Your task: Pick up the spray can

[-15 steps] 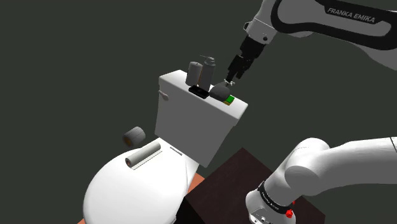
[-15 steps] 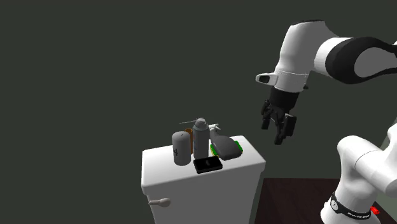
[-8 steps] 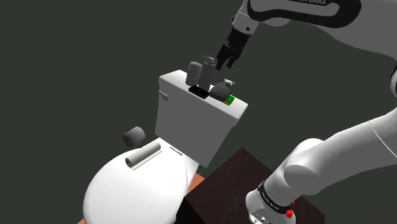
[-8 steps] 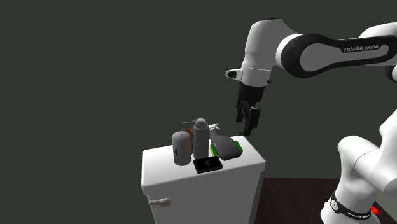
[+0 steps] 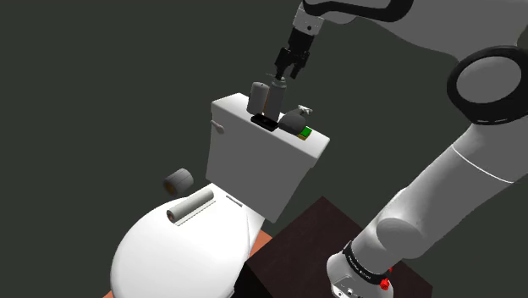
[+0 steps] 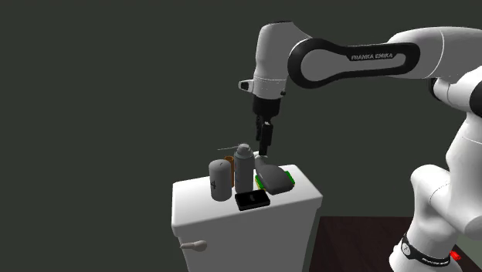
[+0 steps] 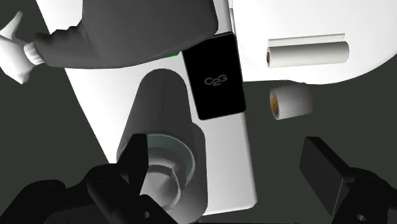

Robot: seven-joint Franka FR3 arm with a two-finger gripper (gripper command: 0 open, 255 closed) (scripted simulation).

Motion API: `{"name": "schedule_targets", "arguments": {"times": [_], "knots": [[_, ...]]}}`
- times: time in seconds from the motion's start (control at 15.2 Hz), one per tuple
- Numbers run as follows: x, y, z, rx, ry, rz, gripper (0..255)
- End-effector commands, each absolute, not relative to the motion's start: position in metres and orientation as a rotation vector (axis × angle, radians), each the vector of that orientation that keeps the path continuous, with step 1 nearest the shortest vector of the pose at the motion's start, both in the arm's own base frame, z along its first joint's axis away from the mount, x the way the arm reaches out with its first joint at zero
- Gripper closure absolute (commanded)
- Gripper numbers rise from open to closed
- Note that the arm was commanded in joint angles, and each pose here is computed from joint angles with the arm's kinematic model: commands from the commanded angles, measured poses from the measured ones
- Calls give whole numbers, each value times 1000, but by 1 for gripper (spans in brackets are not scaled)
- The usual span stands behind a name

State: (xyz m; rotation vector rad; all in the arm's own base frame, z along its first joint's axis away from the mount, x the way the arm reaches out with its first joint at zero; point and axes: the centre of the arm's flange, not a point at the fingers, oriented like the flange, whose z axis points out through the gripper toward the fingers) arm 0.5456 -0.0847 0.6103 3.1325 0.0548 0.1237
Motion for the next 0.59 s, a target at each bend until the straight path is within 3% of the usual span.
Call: {"name": "schedule_targets", "arguments": {"times": [0.0,0.53], "knots": [[571,-94,611,3128,39,114,0],[646,-131,608,3115,-11,85,0]]}}
